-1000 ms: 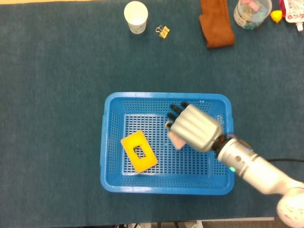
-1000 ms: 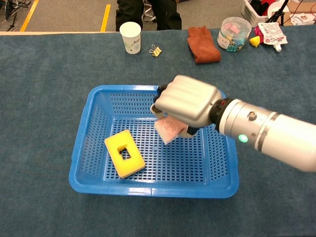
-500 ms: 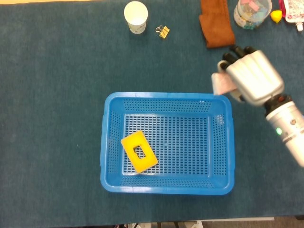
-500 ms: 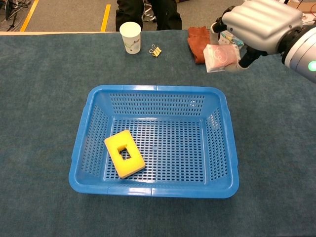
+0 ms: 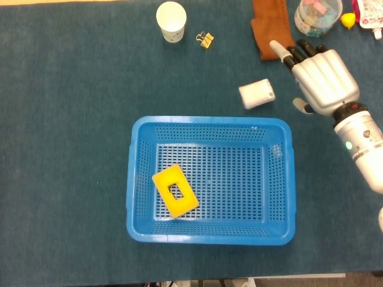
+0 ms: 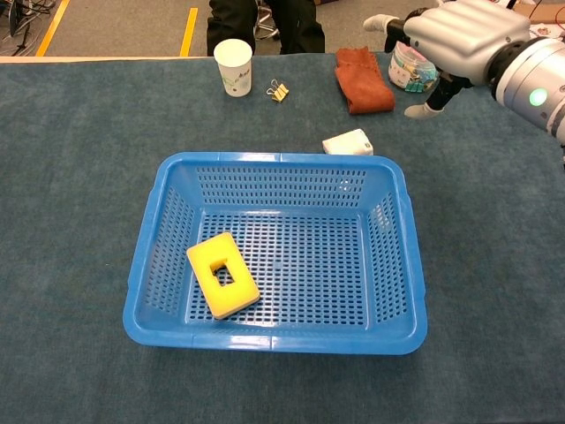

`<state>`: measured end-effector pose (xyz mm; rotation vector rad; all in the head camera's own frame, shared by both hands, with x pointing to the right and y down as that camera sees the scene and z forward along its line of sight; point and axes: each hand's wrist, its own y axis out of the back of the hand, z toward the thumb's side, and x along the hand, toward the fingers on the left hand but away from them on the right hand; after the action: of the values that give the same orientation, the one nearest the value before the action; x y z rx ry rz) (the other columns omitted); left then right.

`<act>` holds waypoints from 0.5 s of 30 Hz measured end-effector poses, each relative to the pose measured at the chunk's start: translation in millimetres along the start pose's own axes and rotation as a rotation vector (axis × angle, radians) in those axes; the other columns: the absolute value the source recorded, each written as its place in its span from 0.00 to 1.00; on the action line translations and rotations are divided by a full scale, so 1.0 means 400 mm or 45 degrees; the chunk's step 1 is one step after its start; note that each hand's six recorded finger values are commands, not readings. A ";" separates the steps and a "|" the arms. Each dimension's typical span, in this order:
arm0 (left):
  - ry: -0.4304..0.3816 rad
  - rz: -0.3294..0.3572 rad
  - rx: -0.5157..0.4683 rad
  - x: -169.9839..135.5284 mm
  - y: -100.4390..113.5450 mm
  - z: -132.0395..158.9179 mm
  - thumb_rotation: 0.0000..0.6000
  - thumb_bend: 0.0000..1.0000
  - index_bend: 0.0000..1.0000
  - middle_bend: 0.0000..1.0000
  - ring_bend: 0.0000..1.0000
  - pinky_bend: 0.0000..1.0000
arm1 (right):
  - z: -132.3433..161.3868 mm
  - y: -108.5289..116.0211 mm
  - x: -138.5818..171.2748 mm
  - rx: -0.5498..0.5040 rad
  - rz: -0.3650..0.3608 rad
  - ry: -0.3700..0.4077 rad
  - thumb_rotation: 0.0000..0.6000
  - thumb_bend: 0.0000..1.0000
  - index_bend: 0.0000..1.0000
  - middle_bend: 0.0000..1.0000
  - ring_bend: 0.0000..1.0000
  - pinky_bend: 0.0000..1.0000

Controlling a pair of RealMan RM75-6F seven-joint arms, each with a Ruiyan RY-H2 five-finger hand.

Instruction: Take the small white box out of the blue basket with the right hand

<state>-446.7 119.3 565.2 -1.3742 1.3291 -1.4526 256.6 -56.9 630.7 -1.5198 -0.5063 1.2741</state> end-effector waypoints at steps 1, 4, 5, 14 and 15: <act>-0.003 -0.002 0.000 0.002 -0.001 0.002 1.00 0.23 0.33 0.32 0.23 0.24 | 0.000 0.005 0.006 -0.005 -0.006 0.002 1.00 0.19 0.03 0.22 0.13 0.32; -0.009 -0.009 -0.001 0.009 -0.005 0.006 1.00 0.23 0.33 0.32 0.23 0.24 | -0.004 0.023 0.034 -0.025 -0.031 0.001 1.00 0.19 0.05 0.23 0.13 0.32; -0.009 -0.012 0.001 0.011 -0.007 0.007 1.00 0.23 0.33 0.32 0.23 0.24 | -0.009 0.031 0.050 -0.031 -0.045 -0.006 1.00 0.19 0.07 0.24 0.13 0.32; -0.040 -0.036 0.018 0.031 -0.027 0.027 1.00 0.23 0.33 0.32 0.23 0.24 | -0.116 0.056 0.225 -0.068 -0.107 -0.179 1.00 0.19 0.13 0.27 0.13 0.32; -0.043 -0.036 0.022 0.033 -0.028 0.029 1.00 0.23 0.33 0.32 0.23 0.24 | -0.125 0.053 0.243 -0.069 -0.105 -0.193 1.00 0.19 0.13 0.27 0.13 0.32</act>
<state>-435.9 106.6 578.1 -1.4059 1.2776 -1.4500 328.8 -6.7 562.6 -1.4388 -0.6998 1.3265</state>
